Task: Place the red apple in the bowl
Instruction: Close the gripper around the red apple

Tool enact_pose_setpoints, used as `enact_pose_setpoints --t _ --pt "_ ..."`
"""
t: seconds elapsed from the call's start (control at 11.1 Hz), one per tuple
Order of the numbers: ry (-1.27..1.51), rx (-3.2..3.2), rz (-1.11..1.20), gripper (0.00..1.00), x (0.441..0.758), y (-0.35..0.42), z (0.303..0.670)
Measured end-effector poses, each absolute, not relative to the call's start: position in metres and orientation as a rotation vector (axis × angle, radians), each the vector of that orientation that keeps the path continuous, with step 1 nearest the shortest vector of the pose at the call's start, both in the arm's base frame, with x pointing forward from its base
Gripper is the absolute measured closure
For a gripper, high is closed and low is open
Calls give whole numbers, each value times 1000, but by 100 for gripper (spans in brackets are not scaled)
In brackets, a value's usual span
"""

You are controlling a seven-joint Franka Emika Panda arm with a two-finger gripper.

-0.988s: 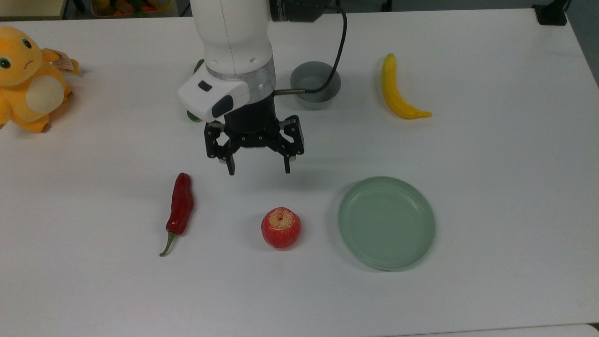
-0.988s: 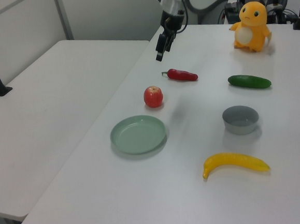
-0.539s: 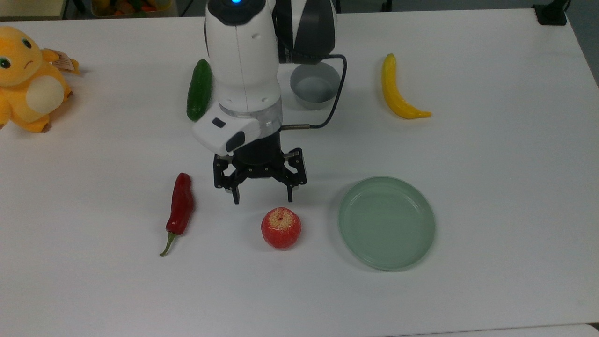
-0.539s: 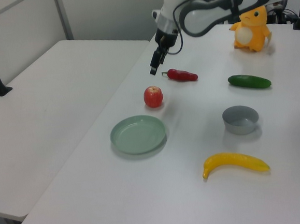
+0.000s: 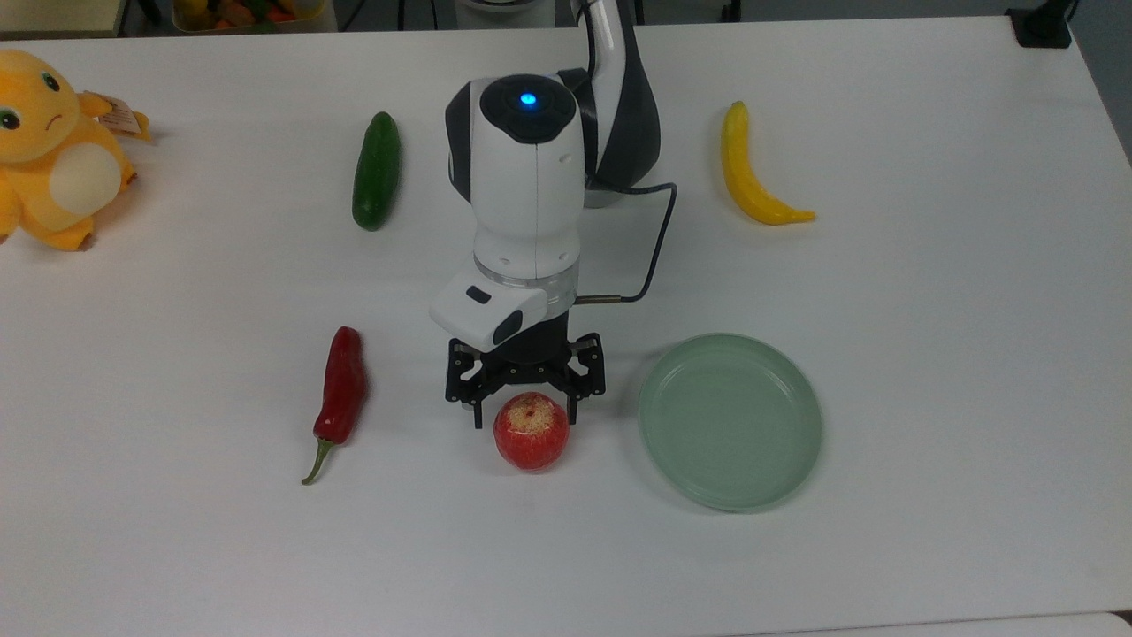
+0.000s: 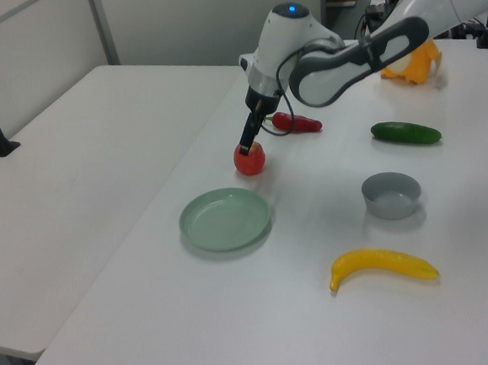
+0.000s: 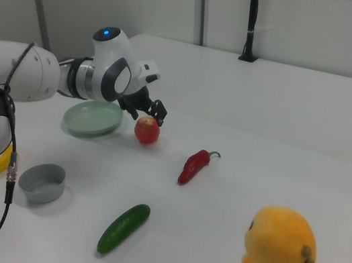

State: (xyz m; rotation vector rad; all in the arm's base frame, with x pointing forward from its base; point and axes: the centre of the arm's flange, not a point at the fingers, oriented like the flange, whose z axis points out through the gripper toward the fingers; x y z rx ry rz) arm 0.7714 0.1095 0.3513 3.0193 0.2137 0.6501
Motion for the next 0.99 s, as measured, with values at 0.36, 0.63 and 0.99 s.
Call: enact_pose_setpoints --t 0.36,0.63,0.99 --pt "236 2983 660 0 775 113 315" --pt "256 2976 646 0 774 116 308" --pt "309 2939 642 19 773 122 305"
